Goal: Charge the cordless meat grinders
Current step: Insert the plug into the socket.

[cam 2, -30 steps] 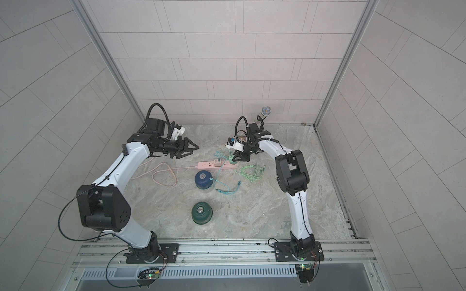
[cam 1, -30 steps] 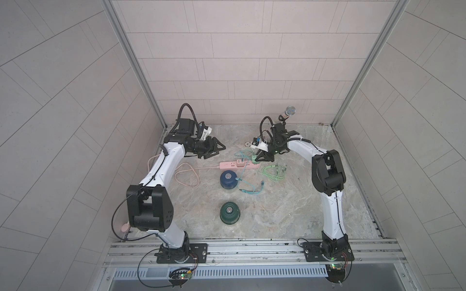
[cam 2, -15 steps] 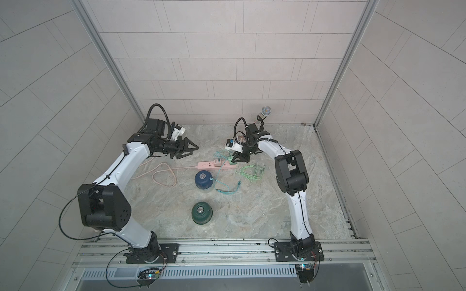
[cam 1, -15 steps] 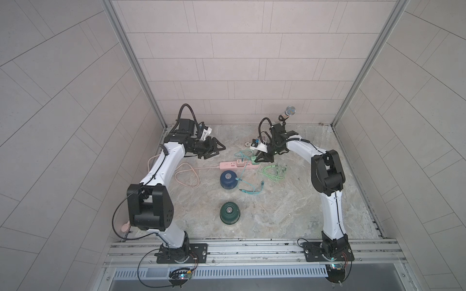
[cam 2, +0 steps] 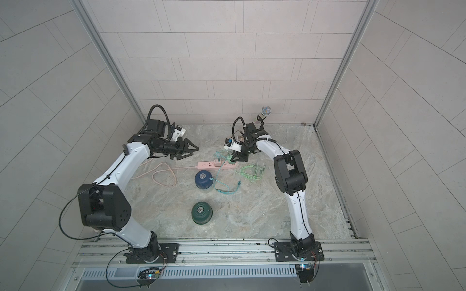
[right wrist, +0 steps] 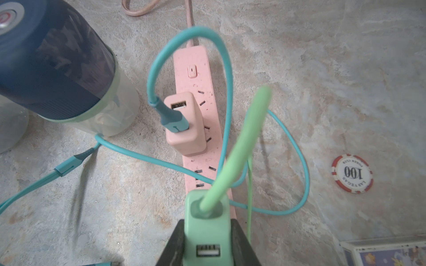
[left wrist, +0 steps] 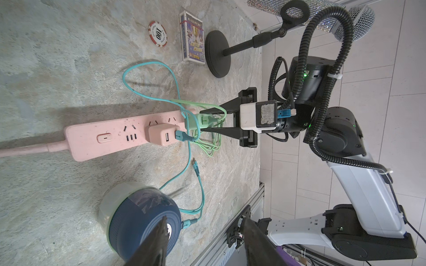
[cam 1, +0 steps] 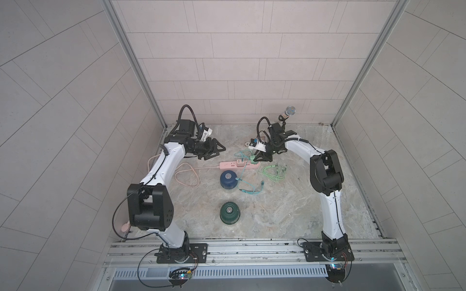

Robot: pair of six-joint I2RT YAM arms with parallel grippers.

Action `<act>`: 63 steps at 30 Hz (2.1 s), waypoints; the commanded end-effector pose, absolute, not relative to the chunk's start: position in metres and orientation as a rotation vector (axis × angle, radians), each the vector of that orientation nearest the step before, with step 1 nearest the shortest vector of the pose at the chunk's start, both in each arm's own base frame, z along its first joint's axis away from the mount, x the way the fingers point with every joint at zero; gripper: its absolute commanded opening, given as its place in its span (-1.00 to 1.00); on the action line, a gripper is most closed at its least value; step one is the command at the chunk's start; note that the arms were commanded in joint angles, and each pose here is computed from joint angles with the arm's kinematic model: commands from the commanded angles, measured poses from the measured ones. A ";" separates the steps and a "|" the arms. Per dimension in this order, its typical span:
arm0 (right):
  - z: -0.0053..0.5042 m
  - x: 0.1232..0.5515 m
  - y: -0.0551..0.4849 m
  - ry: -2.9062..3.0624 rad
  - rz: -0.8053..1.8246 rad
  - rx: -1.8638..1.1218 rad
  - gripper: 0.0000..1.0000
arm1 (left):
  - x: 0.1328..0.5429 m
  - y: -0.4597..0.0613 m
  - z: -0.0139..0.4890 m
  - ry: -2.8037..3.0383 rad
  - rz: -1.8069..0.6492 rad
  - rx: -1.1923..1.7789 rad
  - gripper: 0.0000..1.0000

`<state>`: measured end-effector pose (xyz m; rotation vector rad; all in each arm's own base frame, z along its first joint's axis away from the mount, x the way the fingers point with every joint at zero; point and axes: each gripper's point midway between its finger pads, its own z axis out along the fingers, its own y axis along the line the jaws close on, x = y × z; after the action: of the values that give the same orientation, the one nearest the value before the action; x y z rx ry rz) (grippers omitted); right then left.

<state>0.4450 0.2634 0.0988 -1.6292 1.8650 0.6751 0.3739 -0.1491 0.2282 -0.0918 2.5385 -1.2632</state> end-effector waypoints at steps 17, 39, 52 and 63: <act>0.078 0.429 0.246 1.971 0.613 -1.711 -0.92 | 0.370 -0.150 0.225 2.548 -1.298 -0.079 0.09; 0.046 0.415 0.210 1.962 0.430 -1.887 -0.74 | 0.374 -0.150 0.224 2.557 -1.301 -0.088 0.09; 0.039 0.426 0.208 2.011 0.449 -1.878 -0.84 | 0.374 -0.150 0.222 2.566 -1.308 -0.094 0.07; 0.015 0.423 0.215 2.106 0.353 -1.917 -0.89 | 0.370 -0.150 0.223 2.566 -1.315 -0.084 0.05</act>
<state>0.4397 0.2475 0.0798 -1.8289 1.8656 0.4358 0.3724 -0.1508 0.2171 -0.1196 2.5792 -1.2980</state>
